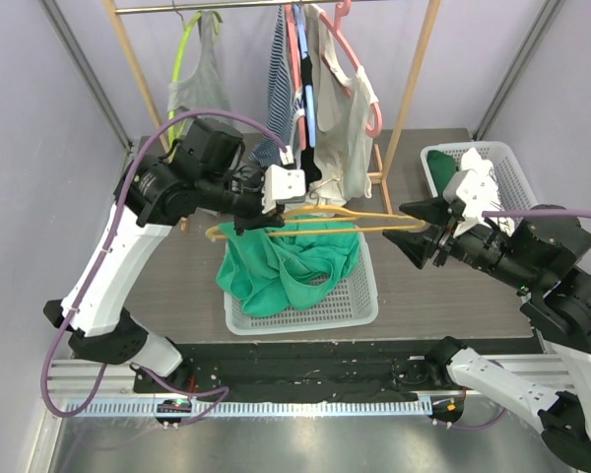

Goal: Remove the tank top from the hanger

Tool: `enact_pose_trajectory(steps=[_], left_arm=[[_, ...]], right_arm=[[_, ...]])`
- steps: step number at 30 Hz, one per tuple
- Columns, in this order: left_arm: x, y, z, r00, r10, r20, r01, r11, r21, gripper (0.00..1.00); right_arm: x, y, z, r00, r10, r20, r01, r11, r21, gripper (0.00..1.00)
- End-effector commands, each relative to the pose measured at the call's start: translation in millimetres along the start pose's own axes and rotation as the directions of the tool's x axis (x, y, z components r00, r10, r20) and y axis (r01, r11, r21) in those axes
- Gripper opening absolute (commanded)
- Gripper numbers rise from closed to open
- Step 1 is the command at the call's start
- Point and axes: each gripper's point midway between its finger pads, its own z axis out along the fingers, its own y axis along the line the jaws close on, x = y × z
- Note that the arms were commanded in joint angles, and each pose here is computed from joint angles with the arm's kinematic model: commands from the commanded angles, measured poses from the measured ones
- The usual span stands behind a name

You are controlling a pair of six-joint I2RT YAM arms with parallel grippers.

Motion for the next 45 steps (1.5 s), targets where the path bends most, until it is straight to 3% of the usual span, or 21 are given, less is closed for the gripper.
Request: enact_pose_trajectory(steps=[1,9,15,26,28,31,32,35,41,45], left_arm=[[46.6,-58.6,-33.8,0.981,-0.074,-0.181,0.096,0.988,0.120,0.00],[47.1,-68.4,-44.2,0.984,-0.071,-0.162,0.090,0.989,0.115,0.00],[50.6,-77.1,-43.9,0.984,-0.070,-0.166,0.094,0.986,0.138,0.00],[36.6,-75.7,-44.7,0.992,-0.042,-0.122,0.060,0.988,0.145,0.00],[27.5,-61.5,-44.7,0.996,-0.030,-0.089,0.037,0.996,0.075,0.00],[3.9,-36.3,-48.1,1.000,-0.019,0.002,0.019,0.998,-0.054,0.33],[-5.1,-21.9,-52.2,0.999,-0.038,0.031,0.042,0.990,-0.137,0.61],[-19.0,3.5,-70.1,0.996,-0.033,0.079,0.055,0.953,-0.296,0.99],[-27.1,19.7,-95.9,0.991,-0.027,0.131,0.082,0.894,-0.441,1.00],[-5.0,26.2,-86.0,0.994,-0.073,0.079,0.102,0.873,-0.478,0.98]], right_arm=[[4.9,-2.4,10.4,0.998,-0.029,-0.047,0.028,1.000,-0.013,0.57],[25.2,6.5,35.8,0.987,-0.024,-0.157,0.010,0.995,-0.095,0.52],[18.5,6.2,39.8,0.986,-0.026,-0.163,0.008,0.994,-0.108,0.50],[26.8,25.1,48.7,0.981,0.019,-0.194,-0.060,0.976,-0.209,0.12],[30.8,27.4,49.0,0.978,0.042,-0.204,-0.086,0.974,-0.208,0.08],[35.0,22.2,46.3,0.978,0.099,-0.184,-0.125,0.982,-0.140,0.06],[34.8,21.9,43.1,0.980,0.108,-0.167,-0.130,0.983,-0.128,0.06],[32.8,23.0,27.8,0.983,0.160,-0.088,-0.168,0.982,-0.087,0.05],[29.1,14.9,-0.3,0.982,0.189,-0.005,-0.189,0.982,0.007,0.03],[22.9,18.3,-7.5,0.981,0.193,0.019,-0.193,0.981,-0.007,0.03]])
